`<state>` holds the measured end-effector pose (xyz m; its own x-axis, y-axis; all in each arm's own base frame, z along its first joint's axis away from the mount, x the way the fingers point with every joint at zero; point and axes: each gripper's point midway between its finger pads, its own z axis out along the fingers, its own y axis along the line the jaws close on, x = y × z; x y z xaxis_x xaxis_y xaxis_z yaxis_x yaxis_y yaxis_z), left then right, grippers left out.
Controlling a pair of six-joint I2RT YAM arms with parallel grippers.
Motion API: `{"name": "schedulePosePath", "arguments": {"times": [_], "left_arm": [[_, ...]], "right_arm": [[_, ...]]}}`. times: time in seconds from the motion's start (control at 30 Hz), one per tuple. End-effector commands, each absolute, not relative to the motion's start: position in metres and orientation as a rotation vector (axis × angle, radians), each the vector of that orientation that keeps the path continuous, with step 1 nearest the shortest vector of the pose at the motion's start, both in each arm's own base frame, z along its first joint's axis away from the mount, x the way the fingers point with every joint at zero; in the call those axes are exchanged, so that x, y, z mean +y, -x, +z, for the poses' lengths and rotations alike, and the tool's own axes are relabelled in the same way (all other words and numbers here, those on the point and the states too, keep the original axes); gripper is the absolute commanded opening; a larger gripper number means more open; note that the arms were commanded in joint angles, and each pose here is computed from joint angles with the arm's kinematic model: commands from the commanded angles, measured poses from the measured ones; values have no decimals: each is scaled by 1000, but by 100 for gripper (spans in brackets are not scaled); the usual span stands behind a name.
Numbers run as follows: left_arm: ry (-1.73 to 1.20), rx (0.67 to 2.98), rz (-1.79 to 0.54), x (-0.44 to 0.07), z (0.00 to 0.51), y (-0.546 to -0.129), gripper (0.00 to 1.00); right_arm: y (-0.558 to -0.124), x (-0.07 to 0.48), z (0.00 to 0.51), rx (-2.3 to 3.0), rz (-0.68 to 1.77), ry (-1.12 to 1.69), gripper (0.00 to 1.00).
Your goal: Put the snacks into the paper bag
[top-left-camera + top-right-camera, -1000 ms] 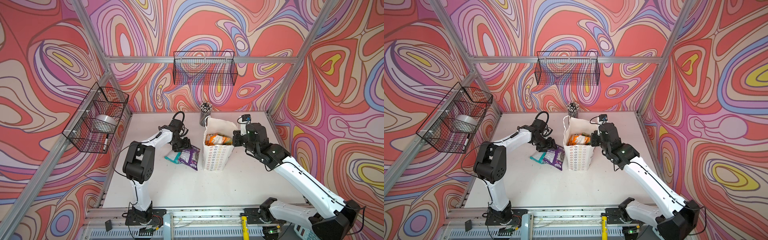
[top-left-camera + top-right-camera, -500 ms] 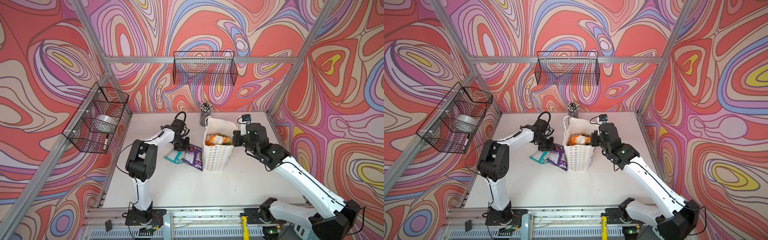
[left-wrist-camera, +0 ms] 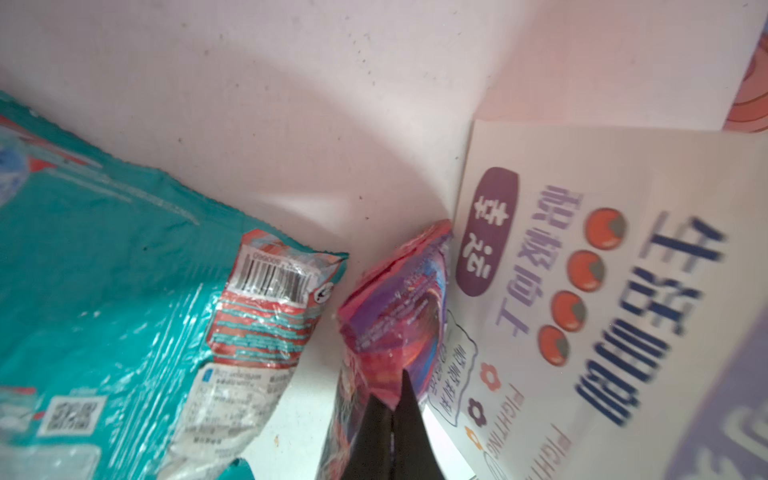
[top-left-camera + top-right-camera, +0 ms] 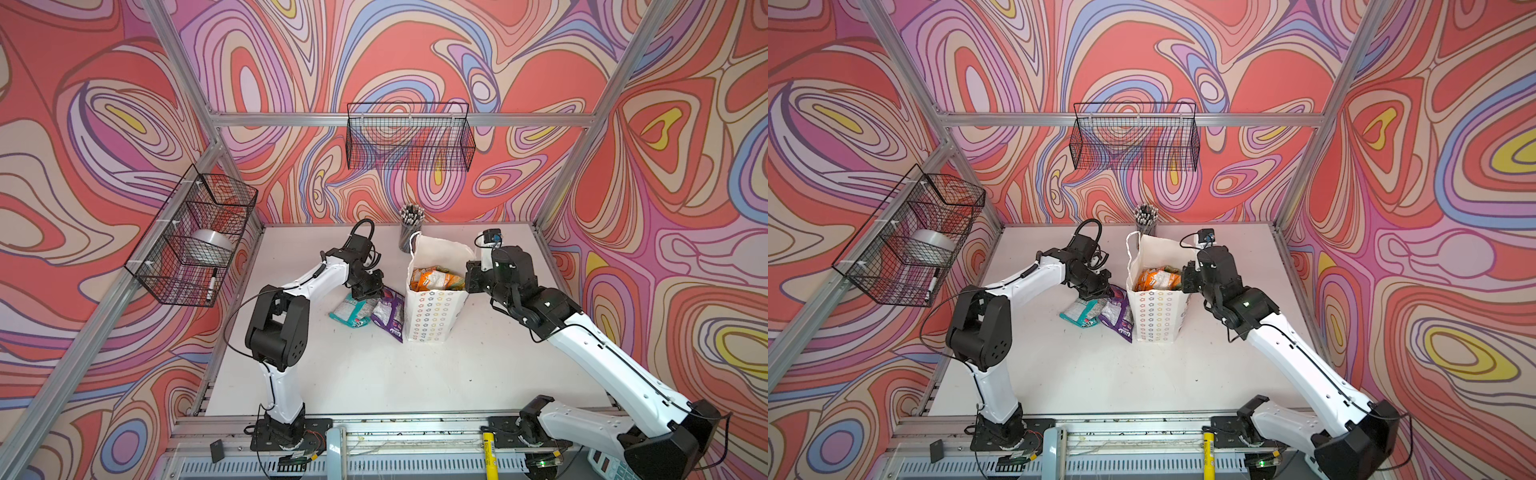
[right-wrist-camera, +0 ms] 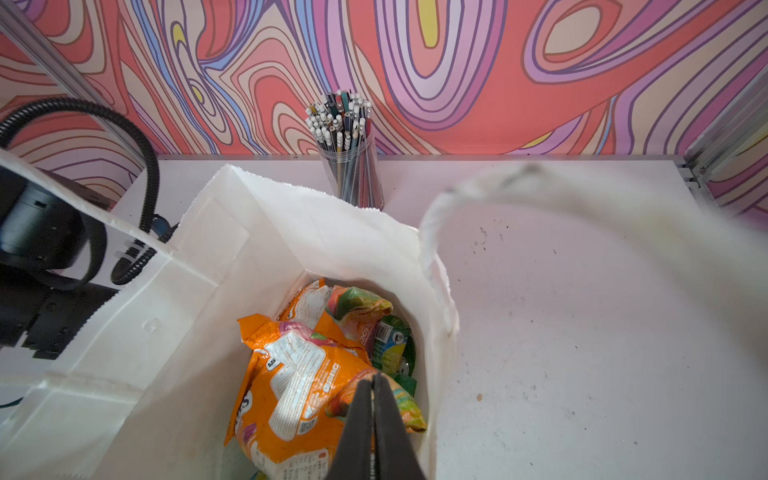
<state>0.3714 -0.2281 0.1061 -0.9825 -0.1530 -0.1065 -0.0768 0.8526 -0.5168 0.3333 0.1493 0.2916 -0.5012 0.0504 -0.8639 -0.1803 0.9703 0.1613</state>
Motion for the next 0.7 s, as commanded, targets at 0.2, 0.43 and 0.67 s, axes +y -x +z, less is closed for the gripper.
{"name": "schedulePosePath", "arguments": {"times": [0.2, 0.43, 0.67], "left_arm": [[230, 2668, -815, -215, 190, -366, 0], [230, 2575, -793, -203, 230, -357, 0], [220, 2447, -803, -192, 284, -348, 0]], "right_arm": [[-332, 148, 284, 2094, 260, 99, 0], [-332, 148, 284, 2096, 259, 96, 0], [-332, 148, 284, 2094, 262, 97, 0]]}}
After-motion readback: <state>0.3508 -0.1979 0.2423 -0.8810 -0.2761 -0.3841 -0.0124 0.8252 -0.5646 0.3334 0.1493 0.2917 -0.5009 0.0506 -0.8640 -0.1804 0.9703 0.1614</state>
